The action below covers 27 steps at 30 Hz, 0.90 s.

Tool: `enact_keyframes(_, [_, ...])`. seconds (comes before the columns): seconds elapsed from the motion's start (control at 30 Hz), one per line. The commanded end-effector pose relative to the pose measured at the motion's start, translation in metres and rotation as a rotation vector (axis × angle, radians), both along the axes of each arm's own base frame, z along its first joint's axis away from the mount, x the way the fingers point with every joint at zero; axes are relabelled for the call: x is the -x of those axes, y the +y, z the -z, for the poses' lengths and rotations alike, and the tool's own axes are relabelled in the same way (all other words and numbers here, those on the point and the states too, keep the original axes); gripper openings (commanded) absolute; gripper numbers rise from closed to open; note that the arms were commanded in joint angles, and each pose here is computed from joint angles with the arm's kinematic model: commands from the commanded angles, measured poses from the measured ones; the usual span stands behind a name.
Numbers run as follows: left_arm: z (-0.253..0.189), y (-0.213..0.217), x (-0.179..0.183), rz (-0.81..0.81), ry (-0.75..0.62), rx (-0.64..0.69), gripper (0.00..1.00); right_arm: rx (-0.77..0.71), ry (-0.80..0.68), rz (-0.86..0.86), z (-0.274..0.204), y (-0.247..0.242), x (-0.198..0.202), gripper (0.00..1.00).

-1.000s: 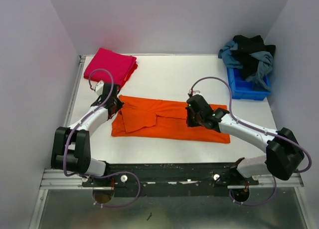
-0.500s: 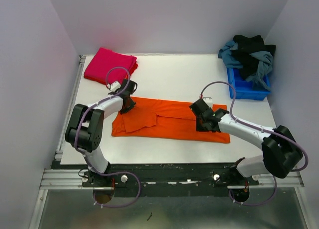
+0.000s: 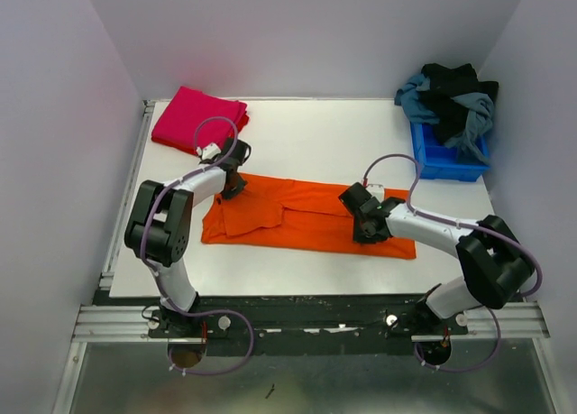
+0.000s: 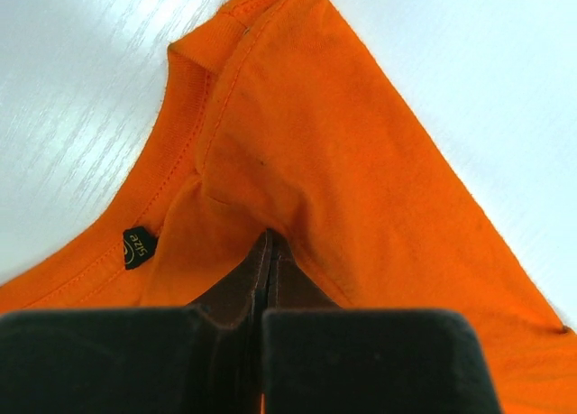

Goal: Fold and stack the t-shirts
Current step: Rotate the tshirt 90 degrees

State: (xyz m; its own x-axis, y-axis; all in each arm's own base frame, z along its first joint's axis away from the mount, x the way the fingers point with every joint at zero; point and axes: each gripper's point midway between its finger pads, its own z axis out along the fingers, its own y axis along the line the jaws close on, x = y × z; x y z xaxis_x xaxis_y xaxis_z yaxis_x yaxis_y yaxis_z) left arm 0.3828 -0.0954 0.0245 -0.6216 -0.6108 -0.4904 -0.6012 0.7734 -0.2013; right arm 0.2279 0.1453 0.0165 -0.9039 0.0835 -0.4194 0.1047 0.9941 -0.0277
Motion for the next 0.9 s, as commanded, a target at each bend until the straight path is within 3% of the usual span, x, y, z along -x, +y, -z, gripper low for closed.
enact_keyframes(0.0, [0.023,0.003,0.005,-0.003,0.072,-0.028,0.0,0.006,0.079,0.041,0.019,-0.001,0.013,0.01])
enact_keyframes(0.33, [0.019,-0.06,-0.047,0.195,-0.003,0.084,0.0,-0.05,0.107,-0.012,0.019,0.03,0.029,0.01])
enact_keyframes(0.6, [0.03,-0.126,-0.085,0.338,-0.009,0.065,0.0,-0.089,0.135,-0.079,0.017,0.083,0.051,0.01])
enact_keyframes(0.87, [0.03,-0.211,-0.123,0.477,-0.071,0.168,0.0,-0.277,0.044,-0.164,-0.002,0.156,0.049,0.01])
